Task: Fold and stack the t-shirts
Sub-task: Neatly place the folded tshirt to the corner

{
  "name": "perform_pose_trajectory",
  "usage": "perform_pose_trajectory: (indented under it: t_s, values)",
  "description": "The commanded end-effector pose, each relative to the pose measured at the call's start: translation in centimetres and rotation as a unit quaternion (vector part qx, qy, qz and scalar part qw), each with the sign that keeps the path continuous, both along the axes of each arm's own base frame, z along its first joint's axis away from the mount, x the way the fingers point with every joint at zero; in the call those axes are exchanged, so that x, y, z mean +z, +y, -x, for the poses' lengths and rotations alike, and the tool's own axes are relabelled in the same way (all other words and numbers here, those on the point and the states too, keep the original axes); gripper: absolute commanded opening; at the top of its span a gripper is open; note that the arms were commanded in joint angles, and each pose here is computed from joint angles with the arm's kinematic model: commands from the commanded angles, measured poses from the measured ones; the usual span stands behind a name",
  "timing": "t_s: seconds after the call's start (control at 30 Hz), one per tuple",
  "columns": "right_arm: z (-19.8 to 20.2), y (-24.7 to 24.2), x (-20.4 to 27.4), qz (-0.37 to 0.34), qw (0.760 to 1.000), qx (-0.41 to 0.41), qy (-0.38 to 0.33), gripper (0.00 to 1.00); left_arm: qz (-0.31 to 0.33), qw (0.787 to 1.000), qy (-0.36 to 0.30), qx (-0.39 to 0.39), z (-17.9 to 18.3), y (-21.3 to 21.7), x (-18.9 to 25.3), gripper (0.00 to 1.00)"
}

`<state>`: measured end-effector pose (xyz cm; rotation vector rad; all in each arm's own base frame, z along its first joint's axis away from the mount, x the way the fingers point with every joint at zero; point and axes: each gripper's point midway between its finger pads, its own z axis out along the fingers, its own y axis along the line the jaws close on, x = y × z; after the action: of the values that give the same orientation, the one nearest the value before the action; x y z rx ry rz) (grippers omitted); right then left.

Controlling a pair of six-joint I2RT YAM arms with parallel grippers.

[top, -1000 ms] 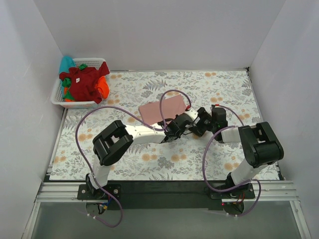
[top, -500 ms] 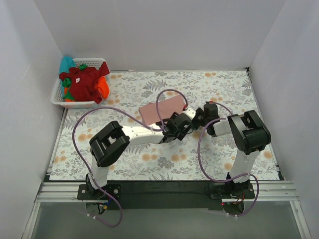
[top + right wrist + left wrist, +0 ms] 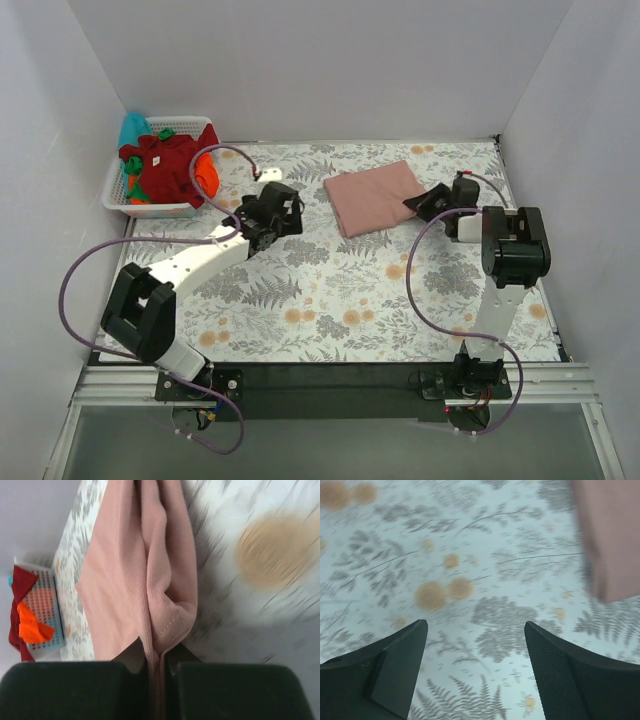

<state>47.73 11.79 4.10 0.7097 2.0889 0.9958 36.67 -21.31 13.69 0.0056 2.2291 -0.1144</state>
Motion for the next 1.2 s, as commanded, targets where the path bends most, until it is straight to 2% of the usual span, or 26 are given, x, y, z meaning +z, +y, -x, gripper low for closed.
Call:
perform_pose_trajectory:
  t_s: [0.0, 0.2, 0.37, 0.6, 0.63, 0.73, 0.77, 0.83, 0.87, 0.9, 0.97, 1.0, 1.03, 1.07, 1.17]
  values:
    - [-4.8, -5.5, 3.2, 0.045, 0.995, -0.009, -0.087, 0.01, -0.003, 0.995, 0.055, 0.084, 3.0, 5.2, -2.5, 0.78]
    - [-9.3, -12.8, 1.7, 0.053, 0.994, -0.033, -0.089, 0.01, -0.001, 0.991, 0.024, 0.129, 4.4, 9.2, -3.4, 0.78]
    - [-11.1, -18.6, 1.2, 0.073, 0.989, -0.09, -0.091, 0.01, 0.001, 0.991, 0.008, 0.136, 3.6, 9.3, -2.9, 0.78]
    - [-12.6, -23.0, 0.9, 0.094, 0.982, -0.131, -0.097, 0.02, -0.008, 0.991, 0.023, 0.132, 3.9, 9.3, -4.0, 0.78]
    - [-12.7, -23.3, 0.6, 0.093, 0.982, -0.134, -0.093, 0.05, -0.007, 0.991, 0.025, 0.131, 3.8, 9.2, -4.0, 0.78]
    - [-12.2, -23.5, 1.0, 0.096, 0.981, -0.145, -0.09, 0.22, -0.004, 0.992, 0.028, 0.125, 3.8, 8.9, -4.2, 0.78]
    - [-11.9, -23.8, 1.1, 0.102, 0.979, -0.157, -0.085, 0.32, -0.002, 0.992, 0.027, 0.123, 3.8, 8.8, -4.1, 0.78]
    - [-10.4, -23.6, 1.4, 0.111, 0.976, -0.171, -0.075, 0.41, 0.002, 0.992, 0.024, 0.122, 3.8, 8.7, -3.8, 0.78]
    - [-10.0, -24.1, 1.5, 0.12, 0.972, -0.187, -0.07, 0.5, 0.003, 0.992, 0.023, 0.122, 3.8, 8.7, -3.8, 0.78]
    - [-9.5, -24.0, 2.6, 0.126, 0.97, -0.192, -0.076, 0.53, 0.005, 0.992, 0.022, 0.121, 3.7, 8.7, -3.7, 0.78]
    - [-7.9, -23.8, 1.9, 0.137, 0.968, -0.203, -0.058, 0.59, 0.011, 0.993, 0.017, 0.119, 3.8, 8.6, -3.2, 0.78]
    - [-7.5, -23.7, 3.3, 0.141, 0.966, -0.208, -0.067, 0.61, 0.012, 0.993, 0.015, 0.118, 3.8, 8.5, -3.1, 0.78]
    - [-6.5, -23.4, 2.5, 0.143, 0.966, -0.207, -0.055, 0.62, 0.014, 0.993, 0.014, 0.118, 3.8, 8.6, -3.1, 0.78]
    - [-6.0, -23.3, 2.7, 0.147, 0.965, -0.209, -0.053, 0.69, 0.019, 0.993, 0.012, 0.114, 3.8, 8.3, -2.8, 0.78]
    - [-4.3, -22.5, 3.4, 0.165, 0.965, -0.2, -0.036, 0.71, 0.025, 0.994, 0.01, 0.101, 3.8, 8.0, -2.6, 0.78]
